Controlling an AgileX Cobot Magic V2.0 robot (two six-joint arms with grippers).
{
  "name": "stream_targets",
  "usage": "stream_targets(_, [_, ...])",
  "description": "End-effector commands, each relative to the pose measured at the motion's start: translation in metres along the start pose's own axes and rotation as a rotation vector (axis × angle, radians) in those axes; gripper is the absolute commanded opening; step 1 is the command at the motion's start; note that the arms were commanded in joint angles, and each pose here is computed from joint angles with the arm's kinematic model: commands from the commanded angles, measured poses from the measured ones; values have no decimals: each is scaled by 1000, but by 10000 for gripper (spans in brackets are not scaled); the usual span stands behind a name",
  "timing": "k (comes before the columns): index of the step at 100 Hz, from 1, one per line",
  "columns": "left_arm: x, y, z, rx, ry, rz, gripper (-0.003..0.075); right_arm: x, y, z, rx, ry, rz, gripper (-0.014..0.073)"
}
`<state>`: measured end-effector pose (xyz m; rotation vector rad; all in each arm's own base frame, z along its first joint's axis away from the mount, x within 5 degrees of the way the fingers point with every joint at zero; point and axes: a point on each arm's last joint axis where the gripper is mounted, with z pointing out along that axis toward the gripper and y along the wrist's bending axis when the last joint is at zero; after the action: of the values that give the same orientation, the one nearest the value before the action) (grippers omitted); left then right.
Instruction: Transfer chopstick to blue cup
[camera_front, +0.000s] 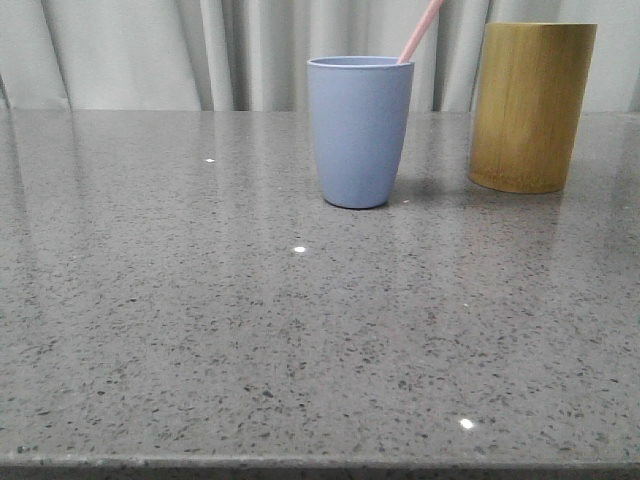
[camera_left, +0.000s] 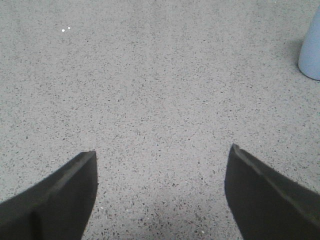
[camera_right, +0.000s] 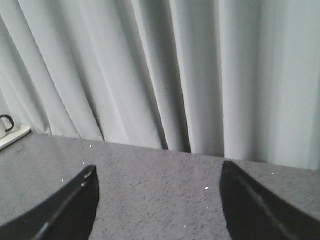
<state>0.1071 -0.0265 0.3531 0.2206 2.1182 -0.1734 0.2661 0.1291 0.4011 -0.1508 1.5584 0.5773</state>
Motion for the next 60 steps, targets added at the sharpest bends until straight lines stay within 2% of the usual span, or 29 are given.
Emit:
stream_targets(1, [-13, 0, -5, 1, -100, -10, 513, -49, 3, -36, -2, -165, -44, 520])
stream_targets(13, [-13, 0, -5, 1, -101, -10, 513, -67, -5, -76, 92, -129, -99, 520])
stream_targets(29, [-13, 0, -5, 1, -101, -10, 513, -72, -8, -123, 197, -16, -172, 519])
stream_targets(44, [-13, 0, -5, 1, -101, -10, 513, -58, -13, -160, 307, 165, -193, 519])
stream_targets(60, [-13, 0, -5, 1, -102, -10, 513, -31, -19, -188, 340, 241, -167, 519])
